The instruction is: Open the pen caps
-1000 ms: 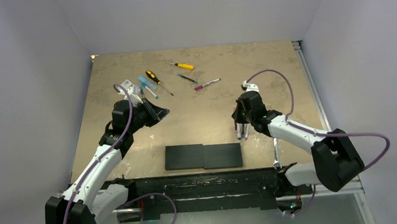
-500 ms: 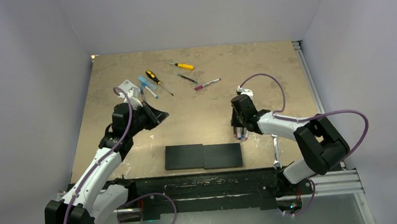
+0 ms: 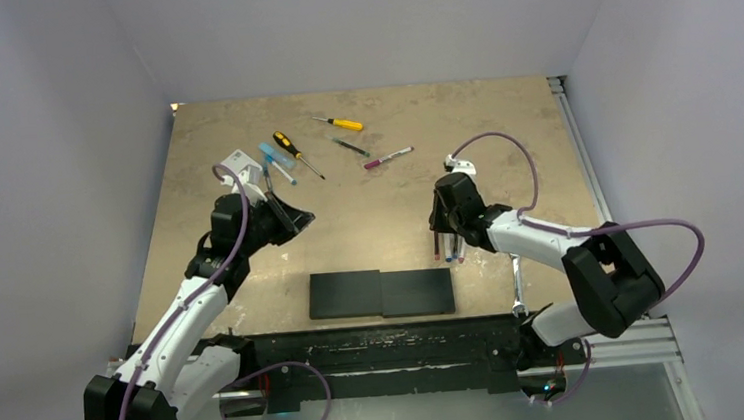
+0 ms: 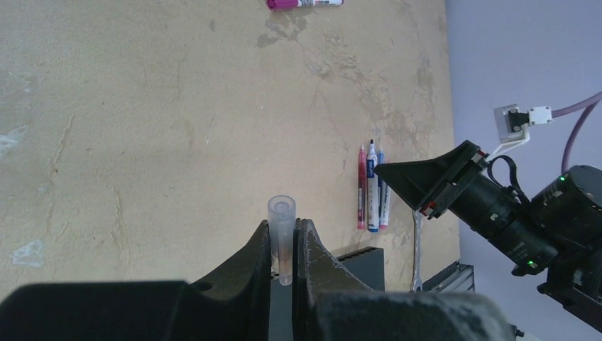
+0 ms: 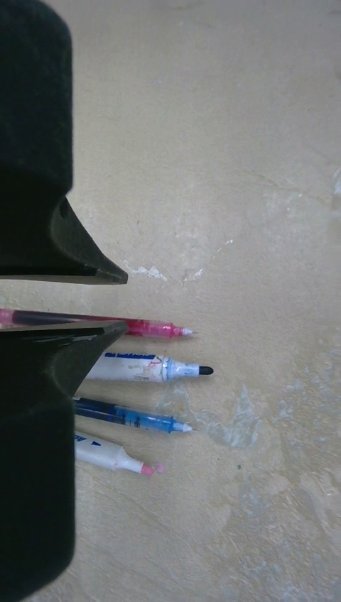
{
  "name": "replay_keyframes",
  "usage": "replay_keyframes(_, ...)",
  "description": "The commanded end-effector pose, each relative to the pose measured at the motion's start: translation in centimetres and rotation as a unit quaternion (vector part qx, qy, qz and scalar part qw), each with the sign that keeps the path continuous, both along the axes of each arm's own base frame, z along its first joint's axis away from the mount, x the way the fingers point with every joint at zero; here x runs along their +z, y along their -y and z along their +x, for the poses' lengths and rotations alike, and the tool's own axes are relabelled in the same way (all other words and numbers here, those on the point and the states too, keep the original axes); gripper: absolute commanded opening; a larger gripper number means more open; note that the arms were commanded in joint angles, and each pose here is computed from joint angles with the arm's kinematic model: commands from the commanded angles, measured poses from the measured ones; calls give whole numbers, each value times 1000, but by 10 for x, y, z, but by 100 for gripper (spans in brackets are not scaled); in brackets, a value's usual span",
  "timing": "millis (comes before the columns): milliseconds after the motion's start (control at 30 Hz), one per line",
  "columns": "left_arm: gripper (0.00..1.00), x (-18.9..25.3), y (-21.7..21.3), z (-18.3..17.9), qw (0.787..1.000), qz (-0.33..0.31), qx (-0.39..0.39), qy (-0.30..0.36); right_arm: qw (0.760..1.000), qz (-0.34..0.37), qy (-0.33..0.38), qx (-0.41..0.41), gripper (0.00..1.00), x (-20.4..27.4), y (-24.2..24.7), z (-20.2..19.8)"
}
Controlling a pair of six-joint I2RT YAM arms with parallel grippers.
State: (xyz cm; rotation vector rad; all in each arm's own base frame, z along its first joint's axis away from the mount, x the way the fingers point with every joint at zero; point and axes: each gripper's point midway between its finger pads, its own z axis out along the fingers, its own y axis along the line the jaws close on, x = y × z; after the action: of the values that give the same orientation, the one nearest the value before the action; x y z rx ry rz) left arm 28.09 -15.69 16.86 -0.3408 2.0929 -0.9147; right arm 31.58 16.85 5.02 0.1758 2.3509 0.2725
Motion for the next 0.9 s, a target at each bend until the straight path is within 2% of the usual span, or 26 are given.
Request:
replay_keyframes(0, 0, -3, -10, 1, 999, 26, 20, 2, 998, 42, 52, 11, 28, 45, -19, 13)
replay_keyframes(100, 0, -9, -32, 2, 995, 61, 75, -12, 989, 87, 100, 60, 32, 82, -43, 8)
replay_keyframes(167, 0, -17, -50, 4, 988, 93, 118, -26, 976, 126, 136, 116, 35, 110, -65, -4)
replay_keyframes(333, 0, -59, -84, 17, 961, 185, 178, -99, 952, 176, 164, 190, 43, 130, -91, -31)
replay_keyframes(400, 0, -74, -89, 26, 954, 202, 186, -123, 948, 182, 168, 201, 48, 131, -93, -36)
replay_keyframes(500, 0, -79, -89, 45, 950, 210, 195, -125, 945, 179, 178, 208, 54, 133, -91, -39)
replay_keyframes(733, 0, -111, -99, 66, 927, 264, 209, -164, 940, 176, 194, 220, 62, 139, -89, -43)
replay_keyframes(867, 11, -131, -106, 63, 915, 282, 219, -186, 937, 174, 196, 229, 66, 141, -91, -43)
